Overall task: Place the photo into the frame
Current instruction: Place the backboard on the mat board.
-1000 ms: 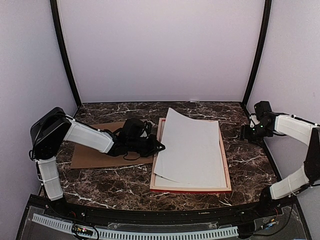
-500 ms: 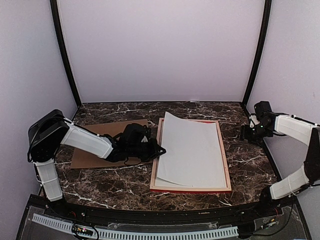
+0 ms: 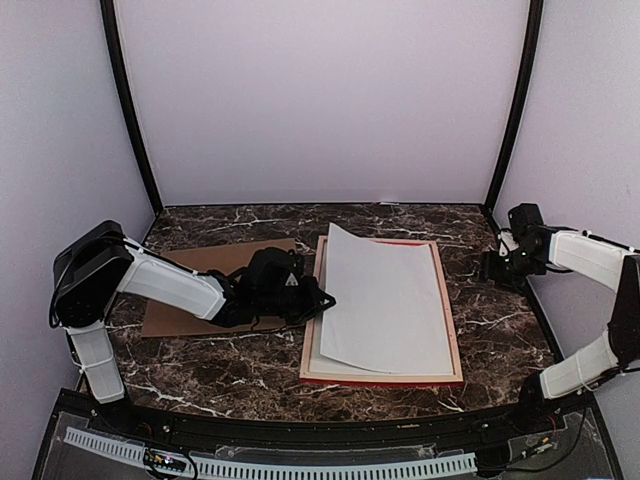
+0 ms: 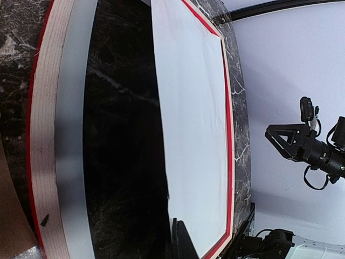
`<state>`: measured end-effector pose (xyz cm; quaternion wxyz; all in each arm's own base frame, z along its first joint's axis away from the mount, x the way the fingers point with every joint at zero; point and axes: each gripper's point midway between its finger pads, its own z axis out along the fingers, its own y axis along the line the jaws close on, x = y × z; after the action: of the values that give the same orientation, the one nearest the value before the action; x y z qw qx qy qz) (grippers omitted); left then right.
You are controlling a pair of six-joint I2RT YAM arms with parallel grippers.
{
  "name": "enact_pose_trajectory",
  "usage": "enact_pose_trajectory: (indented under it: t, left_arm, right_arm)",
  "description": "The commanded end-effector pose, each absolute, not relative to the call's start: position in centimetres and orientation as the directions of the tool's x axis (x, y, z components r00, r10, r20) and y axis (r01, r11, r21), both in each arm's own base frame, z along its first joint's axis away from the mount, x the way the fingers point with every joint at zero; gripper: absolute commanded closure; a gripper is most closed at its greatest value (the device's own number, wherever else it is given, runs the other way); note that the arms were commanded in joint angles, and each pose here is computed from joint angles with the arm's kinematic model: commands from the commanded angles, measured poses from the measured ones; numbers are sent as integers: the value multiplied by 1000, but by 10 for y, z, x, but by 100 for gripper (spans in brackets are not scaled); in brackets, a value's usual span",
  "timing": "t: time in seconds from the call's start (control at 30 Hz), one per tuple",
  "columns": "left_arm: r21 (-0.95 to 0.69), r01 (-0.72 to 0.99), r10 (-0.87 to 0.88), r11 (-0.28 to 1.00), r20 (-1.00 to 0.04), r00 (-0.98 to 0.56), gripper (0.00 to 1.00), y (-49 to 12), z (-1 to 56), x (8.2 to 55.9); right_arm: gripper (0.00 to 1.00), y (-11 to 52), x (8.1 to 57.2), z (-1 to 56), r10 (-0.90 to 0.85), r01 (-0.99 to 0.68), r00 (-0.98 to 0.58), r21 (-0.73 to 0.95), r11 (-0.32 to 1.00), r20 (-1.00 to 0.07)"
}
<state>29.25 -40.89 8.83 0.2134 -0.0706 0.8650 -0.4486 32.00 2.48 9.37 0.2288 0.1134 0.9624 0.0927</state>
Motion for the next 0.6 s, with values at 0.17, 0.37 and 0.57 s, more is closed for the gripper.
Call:
enact_pose_trajectory:
  t: [0.17,0.37,0.57]
  left_arm:
    - [-818,93,-316,568,-322,-892,100,-416,101,294]
    - [-806,111,-297,582,-337,-893,100,-419,101,295]
    - [-797,120,-282,591,-344,-896,100,-421,100,296]
  right_arm:
    - [32,26,322,96,252,157,-863,243,957,-437]
    - [31,28,323,95,250,151,-865,249,957,-435]
    - [31,29,322,94,249,149,-867,252,956,-432]
